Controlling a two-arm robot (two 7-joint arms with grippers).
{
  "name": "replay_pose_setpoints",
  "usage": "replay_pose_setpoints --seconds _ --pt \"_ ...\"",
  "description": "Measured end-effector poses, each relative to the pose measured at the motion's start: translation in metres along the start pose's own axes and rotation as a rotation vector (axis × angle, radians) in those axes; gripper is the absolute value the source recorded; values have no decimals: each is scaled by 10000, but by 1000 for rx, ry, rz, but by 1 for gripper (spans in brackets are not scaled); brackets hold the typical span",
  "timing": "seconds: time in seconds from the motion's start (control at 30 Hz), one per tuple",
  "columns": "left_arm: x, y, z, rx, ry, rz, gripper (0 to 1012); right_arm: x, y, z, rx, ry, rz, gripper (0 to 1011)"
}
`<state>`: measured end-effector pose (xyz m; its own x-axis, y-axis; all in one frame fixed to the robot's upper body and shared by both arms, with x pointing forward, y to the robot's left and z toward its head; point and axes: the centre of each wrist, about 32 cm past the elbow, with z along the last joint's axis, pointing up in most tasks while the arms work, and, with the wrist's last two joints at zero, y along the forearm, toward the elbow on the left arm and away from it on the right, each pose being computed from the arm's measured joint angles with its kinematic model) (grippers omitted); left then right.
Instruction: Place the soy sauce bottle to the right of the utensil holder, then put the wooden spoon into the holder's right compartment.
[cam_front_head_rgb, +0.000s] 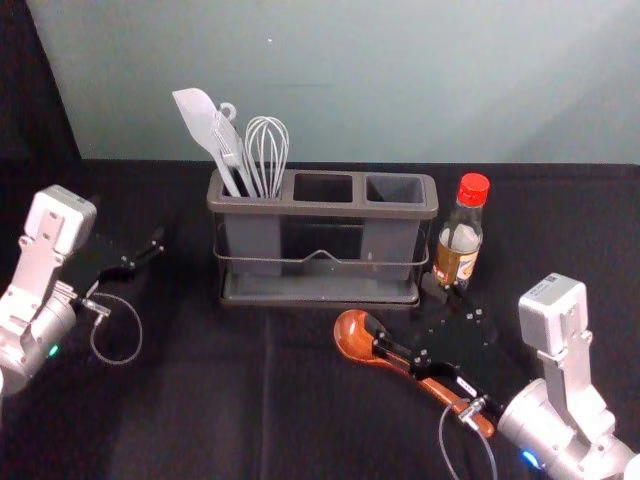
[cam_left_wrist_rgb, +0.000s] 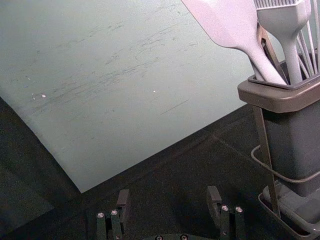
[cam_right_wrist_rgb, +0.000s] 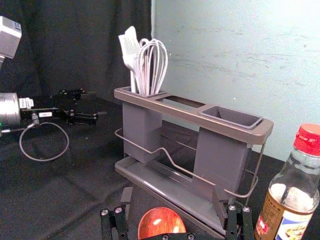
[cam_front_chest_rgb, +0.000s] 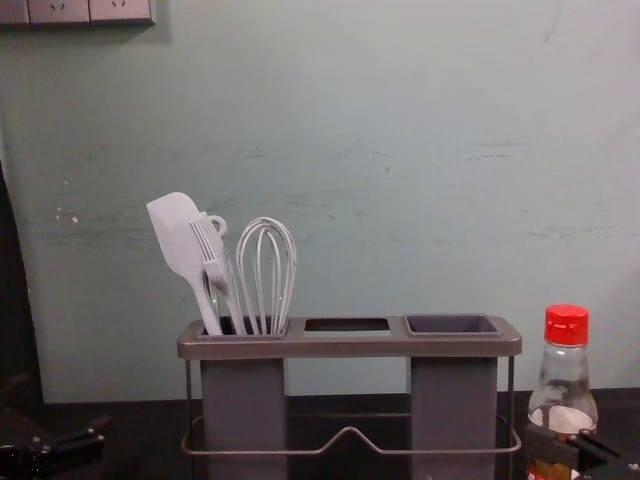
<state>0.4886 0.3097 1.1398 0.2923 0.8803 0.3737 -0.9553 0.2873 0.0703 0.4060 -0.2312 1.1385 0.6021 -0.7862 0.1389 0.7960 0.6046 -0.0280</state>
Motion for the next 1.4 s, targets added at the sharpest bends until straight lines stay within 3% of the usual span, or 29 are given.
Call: replay_pose_setpoints --seconds 0.23,0.37,0.57,0.7,0.73,0.8,0.93,1.2,1.4 --pt "0 0 0 0 0 0 1000 2 -6 5 -2 -3 3 1004" --pt "0 0 0 0 0 0 1000 -8 -16 84 -21 -6 17 1004" --pt "0 0 0 0 0 0 1000 -46 -5 415 -146 6 35 1004" --pt "0 0 0 0 0 0 1000 -68 59 741 -269 2 48 1004" --pt "0 0 0 0 0 0 1000 -68 59 741 -269 2 48 1004" --pt "0 0 0 0 0 0 1000 -61 117 953 -333 9 49 1004" --pt "0 0 0 0 0 0 1000 -43 180 1155 -391 21 42 1004" --pt "0 0 0 0 0 0 1000 31 323 1483 -493 53 29 1004" --pt "0 0 0 0 0 0 1000 71 465 1573 -571 55 43 1004"
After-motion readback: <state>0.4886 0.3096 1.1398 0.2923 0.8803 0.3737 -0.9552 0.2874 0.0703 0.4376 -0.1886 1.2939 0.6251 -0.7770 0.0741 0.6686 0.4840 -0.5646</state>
